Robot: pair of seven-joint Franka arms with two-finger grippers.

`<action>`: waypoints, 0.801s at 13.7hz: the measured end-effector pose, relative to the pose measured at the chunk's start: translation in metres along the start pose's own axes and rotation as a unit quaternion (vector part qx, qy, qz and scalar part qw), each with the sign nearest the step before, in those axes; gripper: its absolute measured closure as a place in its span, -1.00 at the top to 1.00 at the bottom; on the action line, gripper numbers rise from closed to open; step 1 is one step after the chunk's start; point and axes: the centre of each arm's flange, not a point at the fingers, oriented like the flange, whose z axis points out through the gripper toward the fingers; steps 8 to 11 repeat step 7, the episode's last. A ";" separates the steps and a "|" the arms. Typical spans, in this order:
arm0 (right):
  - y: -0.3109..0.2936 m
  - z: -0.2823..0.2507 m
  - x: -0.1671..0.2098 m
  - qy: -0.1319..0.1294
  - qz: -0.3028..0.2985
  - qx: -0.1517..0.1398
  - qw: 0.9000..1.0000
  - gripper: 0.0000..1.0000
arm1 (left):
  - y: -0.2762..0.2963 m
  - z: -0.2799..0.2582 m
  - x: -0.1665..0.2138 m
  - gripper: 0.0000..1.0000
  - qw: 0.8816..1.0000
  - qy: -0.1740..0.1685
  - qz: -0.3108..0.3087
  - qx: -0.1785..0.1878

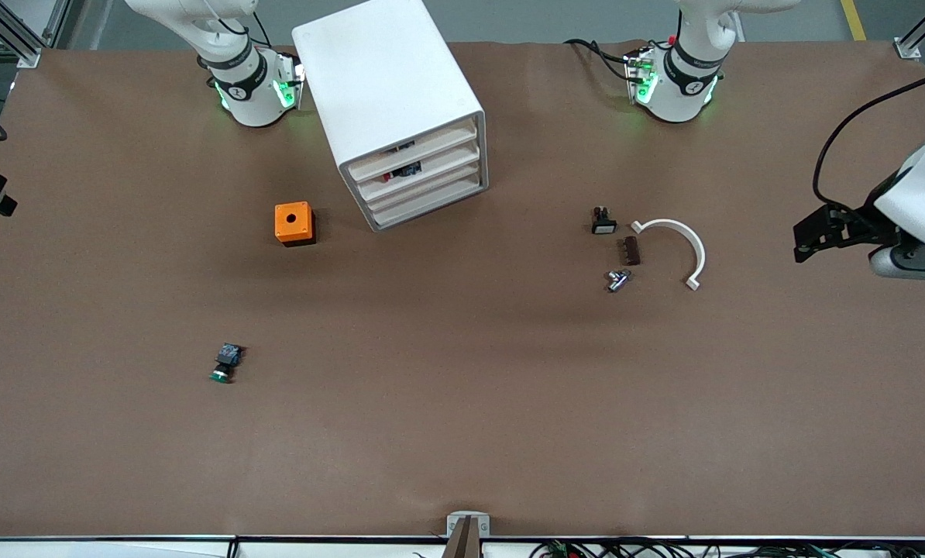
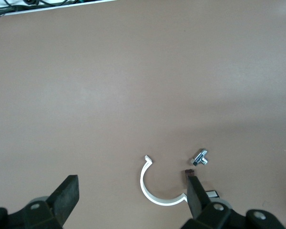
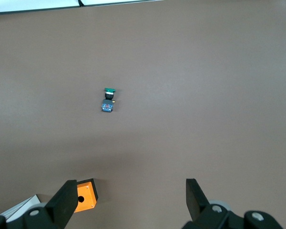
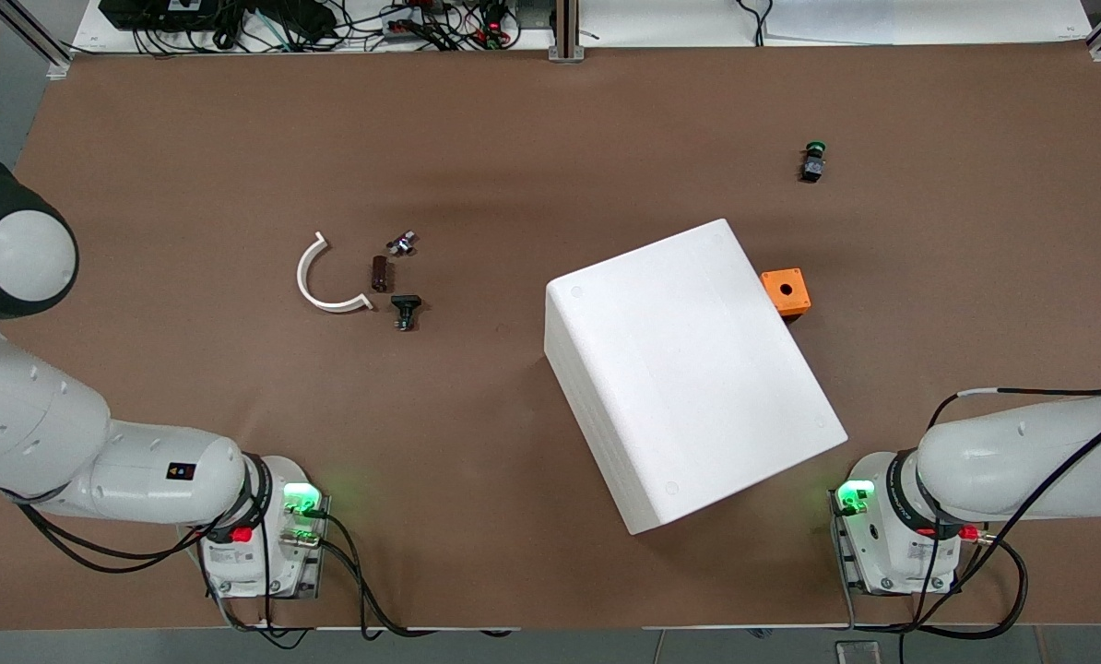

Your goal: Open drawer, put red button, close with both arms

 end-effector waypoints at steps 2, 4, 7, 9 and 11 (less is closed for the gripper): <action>0.000 0.000 0.000 0.000 0.000 0.000 1.000 1.00 | -0.004 -0.013 -0.009 1.00 1.000 -0.001 -0.031 0.000; 0.000 0.000 0.000 0.000 0.000 0.000 1.000 1.00 | 0.001 -0.023 -0.019 1.00 0.999 -0.007 -0.049 0.000; 0.000 0.000 0.000 0.000 0.000 0.000 1.000 1.00 | 0.009 -0.026 -0.024 1.00 0.999 -0.018 -0.050 0.000; 0.000 0.000 0.000 0.000 0.000 0.000 1.000 1.00 | 0.009 -0.026 -0.024 1.00 0.999 -0.018 -0.050 0.000; 0.000 0.000 0.000 0.000 0.000 0.000 1.000 1.00 | 0.009 -0.026 -0.024 1.00 0.999 -0.018 -0.050 0.000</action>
